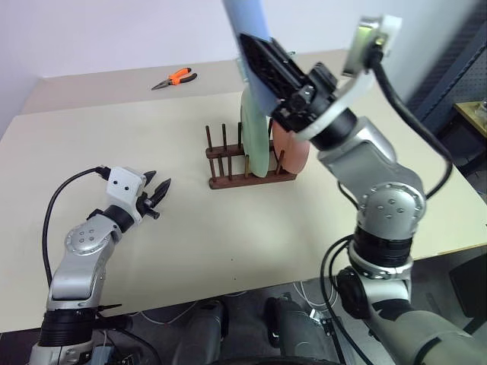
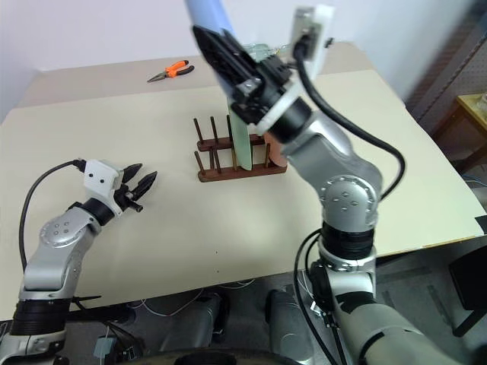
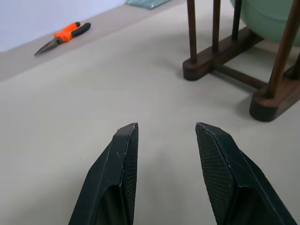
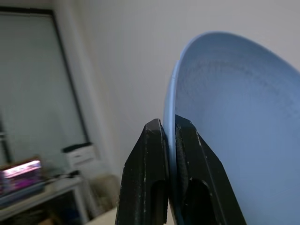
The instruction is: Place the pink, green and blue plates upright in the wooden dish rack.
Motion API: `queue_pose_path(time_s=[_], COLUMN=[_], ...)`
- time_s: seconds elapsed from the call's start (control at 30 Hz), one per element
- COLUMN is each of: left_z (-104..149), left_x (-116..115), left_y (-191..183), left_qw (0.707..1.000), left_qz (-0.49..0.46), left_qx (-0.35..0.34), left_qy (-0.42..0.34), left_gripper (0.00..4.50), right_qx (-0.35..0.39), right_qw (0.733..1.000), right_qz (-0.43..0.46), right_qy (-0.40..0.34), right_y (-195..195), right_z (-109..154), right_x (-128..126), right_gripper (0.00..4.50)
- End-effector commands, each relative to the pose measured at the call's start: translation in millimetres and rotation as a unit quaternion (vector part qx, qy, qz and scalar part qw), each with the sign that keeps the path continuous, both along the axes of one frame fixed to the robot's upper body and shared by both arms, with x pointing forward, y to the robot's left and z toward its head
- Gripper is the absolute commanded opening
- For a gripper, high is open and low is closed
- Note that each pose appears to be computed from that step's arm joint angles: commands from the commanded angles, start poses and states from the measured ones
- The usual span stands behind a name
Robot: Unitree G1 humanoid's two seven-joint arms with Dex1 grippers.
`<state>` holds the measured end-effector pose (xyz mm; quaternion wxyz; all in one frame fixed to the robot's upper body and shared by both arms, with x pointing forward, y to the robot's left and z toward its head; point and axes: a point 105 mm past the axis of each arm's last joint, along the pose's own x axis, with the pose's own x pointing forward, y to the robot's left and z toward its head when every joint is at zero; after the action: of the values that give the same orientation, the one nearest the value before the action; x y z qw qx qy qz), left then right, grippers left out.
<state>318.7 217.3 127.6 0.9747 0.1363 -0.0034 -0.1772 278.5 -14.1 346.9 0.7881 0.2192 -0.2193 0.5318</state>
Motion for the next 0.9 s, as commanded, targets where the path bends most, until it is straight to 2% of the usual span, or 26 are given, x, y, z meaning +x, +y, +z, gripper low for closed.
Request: queue_pose_path(time_s=[0.03,0.27,0.47,0.7,0.9], left_z=[13,9,9,6,5], left_x=[-2,-8,-9,-11,-11], left_y=[-3,-3,5,12,10], left_qw=[1.0,1.0,0.999,0.999,0.999], left_qz=[-0.001,0.005,0.023,0.032,0.03], left_qx=[0.003,-0.001,0.004,0.014,0.012], left_qy=[-0.028,-0.021,-0.024,-0.021,-0.018], left_gripper=[1.97,1.97,1.97,1.97,1.97], right_qx=[0.018,-0.006,0.012,0.038,0.048], right_qw=[1.0,0.999,0.989,0.975,0.969], right_qz=[0.016,0.026,0.031,0.019,0.007], right_qy=[0.007,0.039,0.143,0.217,0.244], right_y=[13,31,44,44,43], right_z=[7,-13,-33,-43,-48], right_x=[-3,0,21,41,49], right_gripper=[0.04,0.04,0.04,0.04,0.04])
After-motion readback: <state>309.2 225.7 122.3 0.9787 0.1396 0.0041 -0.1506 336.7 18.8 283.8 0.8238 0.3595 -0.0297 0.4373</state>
